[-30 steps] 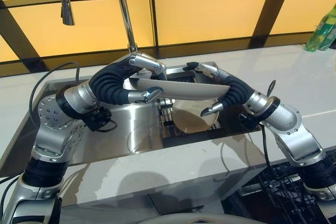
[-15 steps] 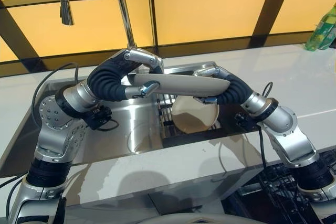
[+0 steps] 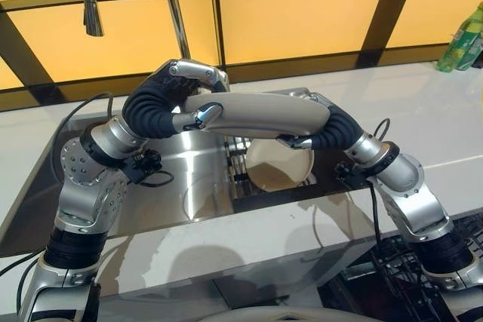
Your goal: Pick up plates and place into dishwasher.
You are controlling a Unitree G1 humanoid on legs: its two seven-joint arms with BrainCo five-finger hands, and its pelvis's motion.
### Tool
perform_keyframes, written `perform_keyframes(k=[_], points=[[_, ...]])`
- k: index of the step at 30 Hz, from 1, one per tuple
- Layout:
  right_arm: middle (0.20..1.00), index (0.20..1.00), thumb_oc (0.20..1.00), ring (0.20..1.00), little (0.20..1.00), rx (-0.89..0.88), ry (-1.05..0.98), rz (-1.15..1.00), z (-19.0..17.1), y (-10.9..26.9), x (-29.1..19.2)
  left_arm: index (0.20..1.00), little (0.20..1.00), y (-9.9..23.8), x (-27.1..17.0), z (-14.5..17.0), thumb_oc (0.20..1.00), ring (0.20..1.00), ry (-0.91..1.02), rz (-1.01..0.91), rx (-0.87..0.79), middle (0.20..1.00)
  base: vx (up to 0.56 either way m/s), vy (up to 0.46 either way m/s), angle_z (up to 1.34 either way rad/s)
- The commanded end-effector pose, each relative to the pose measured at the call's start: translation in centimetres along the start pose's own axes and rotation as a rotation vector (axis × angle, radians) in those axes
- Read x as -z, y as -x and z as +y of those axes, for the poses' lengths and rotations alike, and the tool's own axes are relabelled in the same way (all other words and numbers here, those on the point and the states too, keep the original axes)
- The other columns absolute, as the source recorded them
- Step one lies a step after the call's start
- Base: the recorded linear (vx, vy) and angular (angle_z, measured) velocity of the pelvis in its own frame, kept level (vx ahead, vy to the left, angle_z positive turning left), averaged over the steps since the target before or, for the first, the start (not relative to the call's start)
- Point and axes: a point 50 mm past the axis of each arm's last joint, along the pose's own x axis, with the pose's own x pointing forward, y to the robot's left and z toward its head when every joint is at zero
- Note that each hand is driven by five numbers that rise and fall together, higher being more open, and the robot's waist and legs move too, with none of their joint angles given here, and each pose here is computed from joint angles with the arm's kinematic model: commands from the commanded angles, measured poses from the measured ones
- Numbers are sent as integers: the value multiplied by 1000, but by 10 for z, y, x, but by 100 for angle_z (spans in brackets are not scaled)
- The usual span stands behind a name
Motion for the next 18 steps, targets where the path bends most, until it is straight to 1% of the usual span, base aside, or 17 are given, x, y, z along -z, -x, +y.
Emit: perform_keyframes(k=[1, 2, 7, 15, 18], points=[[200, 200, 200, 200, 200, 149, -44, -127, -6, -8, -13, 1000, 1000, -3, 8, 0, 1000, 1000, 22, 32, -44, 1000, 0, 0, 0], [200, 200, 200, 200, 200, 171, -47, -128, -8, -5, -13, 1000, 1000, 0, 13, 1, 1000, 1000, 57, 56, -87, 1000, 0, 0, 0], [200, 200, 200, 200, 200, 235, -40, -122, -10, 2, -10, 1000, 1000, 14, 23, 1, 1000, 1000, 99, 97, -204, 1000, -26, -29, -2], [200, 200, 200, 200, 200, 306, 3, -92, -19, 17, -7, 1000, 1000, 31, 19, 11, 1000, 1000, 61, 101, -344, 1000, -20, -25, -6], [200, 200, 200, 200, 200, 334, 14, -76, -22, 23, -6, 1000, 1000, 40, 15, 19, 1000, 1000, 50, 85, -444, 1000, -20, -30, -4]])
